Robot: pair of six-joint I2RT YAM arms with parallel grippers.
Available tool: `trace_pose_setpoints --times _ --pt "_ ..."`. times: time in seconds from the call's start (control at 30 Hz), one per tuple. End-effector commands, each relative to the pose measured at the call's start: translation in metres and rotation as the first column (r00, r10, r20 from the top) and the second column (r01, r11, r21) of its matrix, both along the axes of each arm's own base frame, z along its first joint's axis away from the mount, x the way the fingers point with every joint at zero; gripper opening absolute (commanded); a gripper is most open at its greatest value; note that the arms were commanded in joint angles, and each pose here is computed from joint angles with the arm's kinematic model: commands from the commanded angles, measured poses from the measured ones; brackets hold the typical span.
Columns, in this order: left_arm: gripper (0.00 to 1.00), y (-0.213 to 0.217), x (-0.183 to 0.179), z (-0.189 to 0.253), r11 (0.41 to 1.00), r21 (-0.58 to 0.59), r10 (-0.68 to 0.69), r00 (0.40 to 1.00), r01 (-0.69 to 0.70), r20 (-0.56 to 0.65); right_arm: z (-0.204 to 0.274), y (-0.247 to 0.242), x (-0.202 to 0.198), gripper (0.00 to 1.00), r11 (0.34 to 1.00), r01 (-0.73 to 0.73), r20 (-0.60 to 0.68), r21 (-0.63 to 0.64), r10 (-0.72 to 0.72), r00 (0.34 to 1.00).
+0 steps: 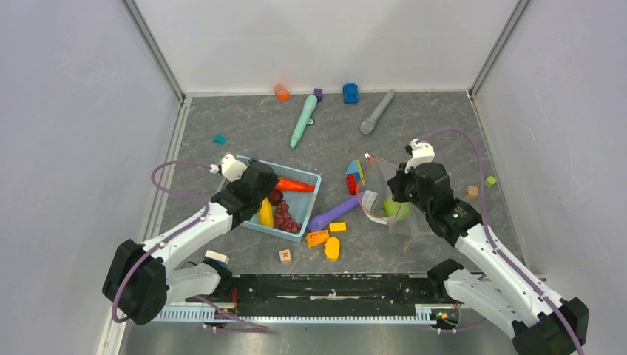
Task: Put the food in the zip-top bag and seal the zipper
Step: Pick up the fake vegetable from the bin.
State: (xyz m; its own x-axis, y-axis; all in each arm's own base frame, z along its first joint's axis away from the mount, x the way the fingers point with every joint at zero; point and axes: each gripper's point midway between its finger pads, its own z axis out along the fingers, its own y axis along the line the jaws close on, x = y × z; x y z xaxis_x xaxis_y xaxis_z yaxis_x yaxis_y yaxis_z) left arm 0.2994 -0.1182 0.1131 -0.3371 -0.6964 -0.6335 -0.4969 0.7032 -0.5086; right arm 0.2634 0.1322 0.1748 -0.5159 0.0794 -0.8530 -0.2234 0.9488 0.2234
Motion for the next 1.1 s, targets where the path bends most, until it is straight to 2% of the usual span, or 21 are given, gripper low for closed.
trace_pose_setpoints --times 0.0,0.07,0.23,0.43,0.63,0.8,0.97,1.07 --pt "0.77 0.016 0.017 0.002 0.985 -0.072 0.163 0.984 -0.158 0.074 -0.003 -0.01 0.001 0.0 0.999 0.034 0.019 -0.038 -0.033 0.999" --pt "0.77 0.022 0.019 -0.006 0.977 -0.089 0.197 0.978 -0.191 0.065 -0.003 -0.009 0.001 0.0 0.999 0.028 0.016 -0.038 -0.028 0.999" --pt "0.76 0.017 0.031 -0.018 0.977 -0.133 0.174 0.983 -0.165 0.063 -0.004 -0.009 0.0 0.0 0.999 0.024 0.013 -0.039 -0.023 1.0" --pt "0.72 0.018 0.038 -0.025 0.977 -0.11 0.19 0.98 -0.183 0.055 -0.002 -0.011 -0.001 0.0 0.999 0.027 0.027 -0.038 -0.026 0.999" --pt "0.55 0.02 0.043 -0.03 0.977 -0.084 0.199 0.979 -0.195 0.044 0.002 -0.014 -0.001 0.0 0.998 0.042 0.047 -0.038 -0.04 0.998" --pt "0.46 0.021 0.045 -0.03 0.977 -0.071 0.203 0.978 -0.2 0.045 0.002 -0.014 -0.001 0.0 0.998 0.04 0.046 -0.039 -0.039 0.998" --pt "0.29 0.018 0.046 -0.026 0.983 -0.065 0.177 0.983 -0.174 0.046 0.0 -0.015 -0.002 0.0 0.998 0.043 0.044 -0.042 -0.041 0.998" --pt "0.13 0.016 0.045 -0.017 0.987 -0.069 0.151 0.987 -0.147 0.06 0.001 -0.015 -0.002 0.0 0.998 0.044 0.046 -0.043 -0.042 0.998"
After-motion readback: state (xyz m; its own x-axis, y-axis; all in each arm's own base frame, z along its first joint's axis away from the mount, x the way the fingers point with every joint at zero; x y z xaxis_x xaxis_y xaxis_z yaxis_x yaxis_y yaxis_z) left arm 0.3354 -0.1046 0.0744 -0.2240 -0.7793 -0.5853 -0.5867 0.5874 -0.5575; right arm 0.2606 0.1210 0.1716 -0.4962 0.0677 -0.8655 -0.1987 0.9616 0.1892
